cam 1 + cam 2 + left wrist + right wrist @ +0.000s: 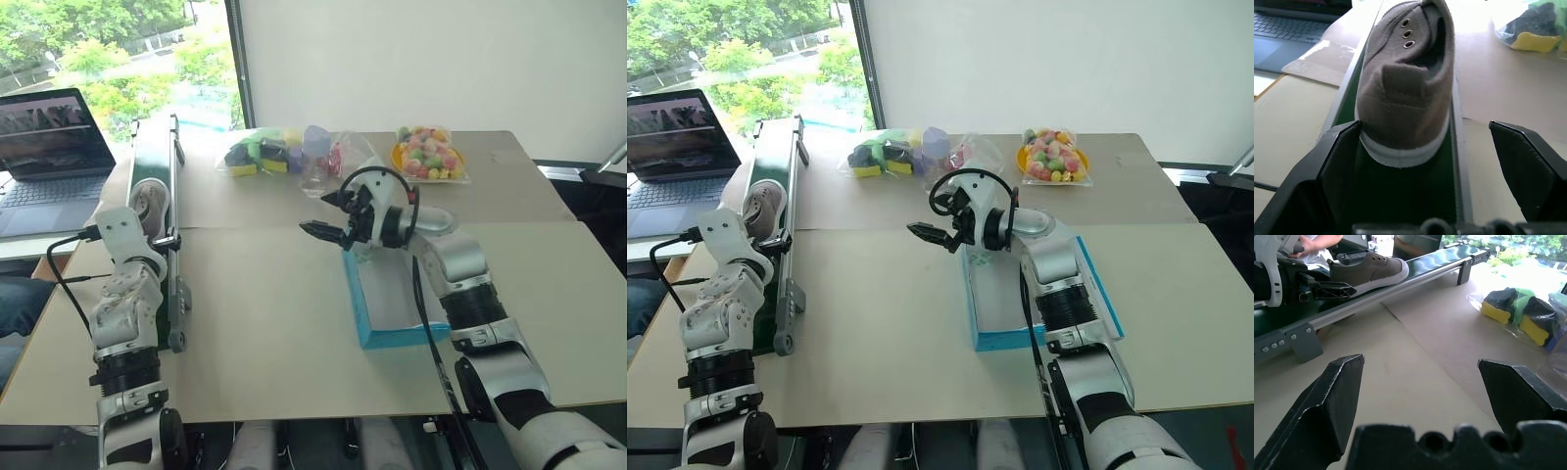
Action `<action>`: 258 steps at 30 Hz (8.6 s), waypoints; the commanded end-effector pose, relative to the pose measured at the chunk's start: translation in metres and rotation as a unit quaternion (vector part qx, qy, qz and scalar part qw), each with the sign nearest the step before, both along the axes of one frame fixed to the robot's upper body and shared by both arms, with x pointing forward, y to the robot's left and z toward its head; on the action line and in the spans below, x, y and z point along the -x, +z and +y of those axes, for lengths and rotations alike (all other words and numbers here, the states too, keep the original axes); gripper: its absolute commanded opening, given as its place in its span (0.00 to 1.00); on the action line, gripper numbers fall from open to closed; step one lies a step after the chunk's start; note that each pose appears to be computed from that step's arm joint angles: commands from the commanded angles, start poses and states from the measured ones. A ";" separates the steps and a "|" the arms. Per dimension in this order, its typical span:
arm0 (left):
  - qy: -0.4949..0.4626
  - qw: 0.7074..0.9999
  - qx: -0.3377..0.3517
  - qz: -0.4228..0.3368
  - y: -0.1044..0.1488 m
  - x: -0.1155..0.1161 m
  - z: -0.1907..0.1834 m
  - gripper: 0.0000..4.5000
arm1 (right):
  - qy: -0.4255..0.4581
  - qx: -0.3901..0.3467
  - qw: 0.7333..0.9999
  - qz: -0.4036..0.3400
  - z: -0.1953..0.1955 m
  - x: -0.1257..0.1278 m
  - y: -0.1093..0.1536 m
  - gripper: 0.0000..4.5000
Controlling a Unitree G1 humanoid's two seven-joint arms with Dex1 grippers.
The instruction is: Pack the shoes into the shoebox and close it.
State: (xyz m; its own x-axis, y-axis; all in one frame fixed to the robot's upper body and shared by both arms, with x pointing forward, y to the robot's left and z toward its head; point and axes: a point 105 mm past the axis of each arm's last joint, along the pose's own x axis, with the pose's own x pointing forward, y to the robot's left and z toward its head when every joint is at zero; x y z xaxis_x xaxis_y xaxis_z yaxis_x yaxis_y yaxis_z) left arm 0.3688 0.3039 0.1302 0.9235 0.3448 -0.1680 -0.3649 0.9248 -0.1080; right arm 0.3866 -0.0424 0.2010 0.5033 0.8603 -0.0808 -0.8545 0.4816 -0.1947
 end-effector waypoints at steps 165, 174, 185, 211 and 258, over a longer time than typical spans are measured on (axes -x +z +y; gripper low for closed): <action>0.018 0.992 -0.112 -0.046 0.043 0.032 0.004 1.00 | 0.003 -0.027 1.000 -0.006 0.009 0.005 0.005 0.99; 0.026 0.990 -0.127 -0.046 0.039 0.031 0.020 1.00 | 0.010 -0.012 1.000 -0.019 0.012 0.011 0.005 0.99; -0.037 0.986 -0.160 -0.035 0.028 0.034 0.054 1.00 | 0.013 -0.013 1.000 -0.015 0.015 0.016 0.006 0.99; -0.129 0.984 -0.120 -0.016 0.009 0.024 0.061 0.83 | -0.015 -0.013 1.000 -0.017 0.006 0.016 0.014 1.00; -0.504 0.834 -0.017 -0.222 0.139 0.026 -0.264 0.40 | -0.101 -0.444 0.852 0.260 -0.039 -0.022 0.088 0.89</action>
